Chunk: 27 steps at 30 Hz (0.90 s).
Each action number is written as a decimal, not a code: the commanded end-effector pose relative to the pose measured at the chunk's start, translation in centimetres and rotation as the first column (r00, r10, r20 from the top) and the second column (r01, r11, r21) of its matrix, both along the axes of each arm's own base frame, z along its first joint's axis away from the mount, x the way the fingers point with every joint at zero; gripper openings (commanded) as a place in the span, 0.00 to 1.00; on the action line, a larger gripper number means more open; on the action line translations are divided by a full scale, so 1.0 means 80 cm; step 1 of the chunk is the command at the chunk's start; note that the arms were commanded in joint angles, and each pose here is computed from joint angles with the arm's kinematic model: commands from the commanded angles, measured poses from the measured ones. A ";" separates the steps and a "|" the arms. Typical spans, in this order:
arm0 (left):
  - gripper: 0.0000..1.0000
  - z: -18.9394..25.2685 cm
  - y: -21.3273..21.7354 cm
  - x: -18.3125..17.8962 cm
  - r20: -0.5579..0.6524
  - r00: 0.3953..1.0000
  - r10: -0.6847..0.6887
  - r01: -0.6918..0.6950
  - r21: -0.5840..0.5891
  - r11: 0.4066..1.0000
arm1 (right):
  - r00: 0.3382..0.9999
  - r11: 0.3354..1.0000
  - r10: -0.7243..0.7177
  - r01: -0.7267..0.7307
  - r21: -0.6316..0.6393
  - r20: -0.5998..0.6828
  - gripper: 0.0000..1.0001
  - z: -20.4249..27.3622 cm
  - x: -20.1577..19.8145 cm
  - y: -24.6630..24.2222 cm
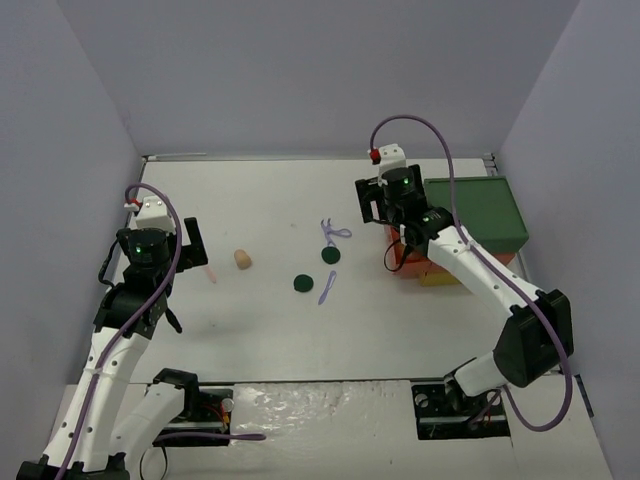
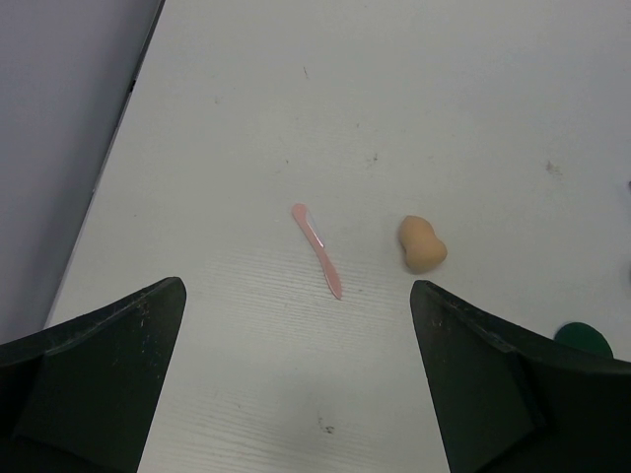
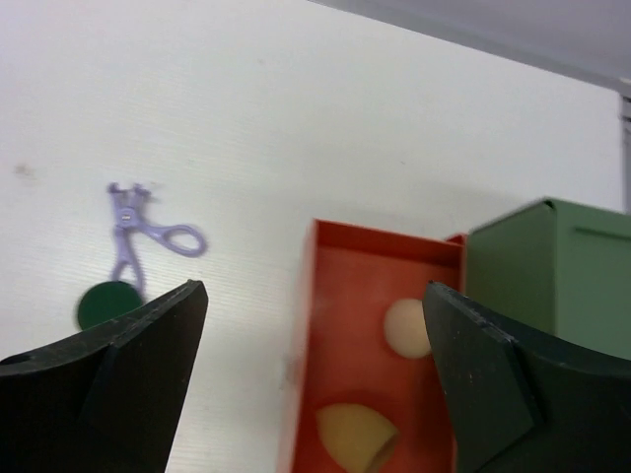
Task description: Organize the makeup
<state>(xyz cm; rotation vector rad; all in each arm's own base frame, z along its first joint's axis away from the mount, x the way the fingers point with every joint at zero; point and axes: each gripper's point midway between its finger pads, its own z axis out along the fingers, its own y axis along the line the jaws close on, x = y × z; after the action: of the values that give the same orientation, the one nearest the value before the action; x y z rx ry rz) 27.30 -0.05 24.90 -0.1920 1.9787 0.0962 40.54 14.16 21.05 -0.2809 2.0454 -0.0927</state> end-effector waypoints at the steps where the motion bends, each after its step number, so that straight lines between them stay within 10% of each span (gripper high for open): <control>1: 0.97 0.040 0.000 0.009 0.091 0.996 0.012 -0.009 -0.027 1.000 | 0.960 0.958 0.272 -0.277 0.081 0.066 0.90 0.039 0.004 0.109; 12: 0.97 0.039 0.005 0.009 0.092 0.995 0.029 -0.027 -0.023 0.999 | 0.702 0.694 0.712 -0.708 0.134 0.020 0.92 -0.025 -0.033 0.359; 27: 0.97 0.035 0.004 0.013 0.083 0.996 0.032 -0.029 -0.037 0.999 | 0.649 0.634 0.760 -0.749 0.193 0.020 0.83 -0.130 -0.038 0.486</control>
<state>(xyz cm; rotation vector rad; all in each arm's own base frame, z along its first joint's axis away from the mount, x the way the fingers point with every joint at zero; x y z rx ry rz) 27.42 0.27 24.64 -0.2111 1.9870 0.1032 35.82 49.73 6.37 -1.1153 1.9565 0.5570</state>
